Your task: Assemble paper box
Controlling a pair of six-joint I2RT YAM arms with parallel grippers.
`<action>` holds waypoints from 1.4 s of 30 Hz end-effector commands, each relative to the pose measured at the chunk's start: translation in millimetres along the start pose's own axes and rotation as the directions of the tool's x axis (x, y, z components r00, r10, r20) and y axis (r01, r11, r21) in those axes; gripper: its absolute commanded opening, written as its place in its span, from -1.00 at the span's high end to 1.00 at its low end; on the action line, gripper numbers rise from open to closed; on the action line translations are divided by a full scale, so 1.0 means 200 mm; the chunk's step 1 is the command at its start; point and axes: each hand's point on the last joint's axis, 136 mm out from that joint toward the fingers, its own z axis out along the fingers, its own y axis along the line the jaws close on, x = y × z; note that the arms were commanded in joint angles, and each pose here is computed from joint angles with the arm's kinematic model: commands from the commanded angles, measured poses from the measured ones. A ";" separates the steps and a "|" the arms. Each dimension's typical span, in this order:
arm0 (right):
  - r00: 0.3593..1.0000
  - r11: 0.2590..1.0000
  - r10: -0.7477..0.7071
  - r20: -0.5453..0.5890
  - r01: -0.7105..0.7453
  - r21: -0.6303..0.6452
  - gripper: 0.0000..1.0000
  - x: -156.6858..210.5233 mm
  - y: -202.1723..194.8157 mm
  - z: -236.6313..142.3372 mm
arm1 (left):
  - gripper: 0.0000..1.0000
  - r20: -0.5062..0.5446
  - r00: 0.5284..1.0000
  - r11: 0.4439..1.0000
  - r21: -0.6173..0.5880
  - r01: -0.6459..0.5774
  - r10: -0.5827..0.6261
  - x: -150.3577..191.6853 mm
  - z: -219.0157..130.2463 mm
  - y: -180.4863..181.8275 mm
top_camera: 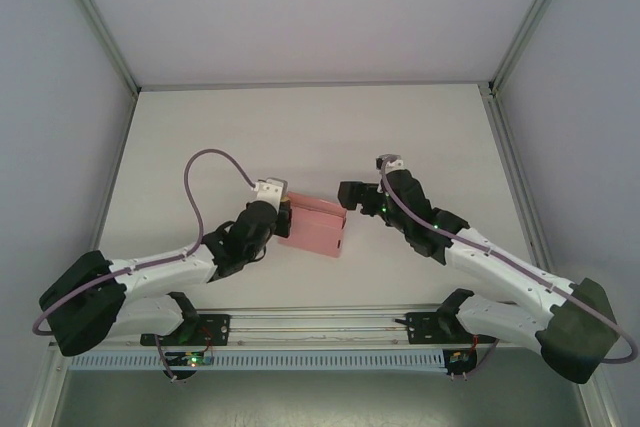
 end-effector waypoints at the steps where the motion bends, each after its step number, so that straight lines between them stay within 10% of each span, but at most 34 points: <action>1: 0.996 0.998 0.061 -0.064 -0.062 -0.018 -0.82 0.01 0.04 0.01 | 1.00 0.205 0.979 0.999 0.027 -0.018 0.012 -0.15 -0.04 -0.04; 34: 0.960 0.991 0.130 -0.248 -0.134 0.000 -0.55 0.27 0.07 -0.01 | 1.00 0.289 0.957 0.988 0.149 -0.051 0.006 0.02 -0.17 -0.05; 42: 0.967 0.998 0.042 -0.250 -0.027 0.063 -0.15 0.40 0.05 -0.02 | 1.00 0.265 0.964 0.987 0.143 -0.068 0.028 0.01 -0.17 -0.08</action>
